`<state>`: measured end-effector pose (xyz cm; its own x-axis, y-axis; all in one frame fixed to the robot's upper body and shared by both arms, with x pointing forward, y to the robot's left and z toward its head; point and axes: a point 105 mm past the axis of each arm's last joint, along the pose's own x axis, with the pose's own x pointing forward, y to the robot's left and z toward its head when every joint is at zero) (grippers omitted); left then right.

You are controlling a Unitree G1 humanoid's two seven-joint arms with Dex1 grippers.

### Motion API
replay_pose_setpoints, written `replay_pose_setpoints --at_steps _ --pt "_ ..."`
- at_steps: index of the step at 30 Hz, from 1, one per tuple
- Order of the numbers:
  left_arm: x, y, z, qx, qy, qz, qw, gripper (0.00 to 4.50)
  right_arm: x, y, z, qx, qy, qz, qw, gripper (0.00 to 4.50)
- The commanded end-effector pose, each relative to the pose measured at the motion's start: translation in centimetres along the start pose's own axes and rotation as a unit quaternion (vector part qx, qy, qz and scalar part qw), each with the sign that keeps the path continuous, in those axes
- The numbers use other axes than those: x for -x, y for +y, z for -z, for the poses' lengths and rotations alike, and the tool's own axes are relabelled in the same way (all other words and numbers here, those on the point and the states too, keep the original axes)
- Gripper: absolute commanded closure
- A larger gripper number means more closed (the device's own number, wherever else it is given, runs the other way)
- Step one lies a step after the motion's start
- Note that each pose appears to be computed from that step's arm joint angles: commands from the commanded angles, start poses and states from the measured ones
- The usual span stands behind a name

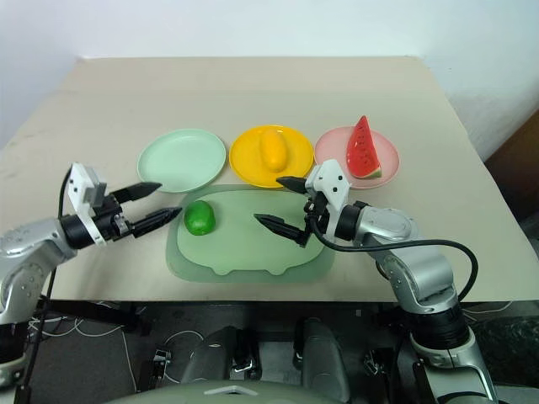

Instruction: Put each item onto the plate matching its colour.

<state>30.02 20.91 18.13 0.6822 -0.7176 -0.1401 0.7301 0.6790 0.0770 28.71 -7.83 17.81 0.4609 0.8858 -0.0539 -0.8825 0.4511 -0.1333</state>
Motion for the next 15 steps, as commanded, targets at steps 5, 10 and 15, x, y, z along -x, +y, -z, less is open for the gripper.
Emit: replay_pose_setpoints --at_steps 5,10,15 --pt "-1.9 -0.1 1.3 0.06 0.07 0.018 0.996 0.0 0.0 -0.6 -0.8 0.033 -0.009 0.013 0.999 0.04" --pt "-3.2 -1.3 2.7 0.1 0.105 0.046 0.988 0.0 -0.1 -0.7 -1.0 0.034 -0.017 0.026 0.999 0.04" --pt "-4.0 -1.7 4.7 0.134 0.14 0.058 0.979 0.0 0.1 -1.0 -0.9 0.038 -0.014 0.036 0.999 0.04"
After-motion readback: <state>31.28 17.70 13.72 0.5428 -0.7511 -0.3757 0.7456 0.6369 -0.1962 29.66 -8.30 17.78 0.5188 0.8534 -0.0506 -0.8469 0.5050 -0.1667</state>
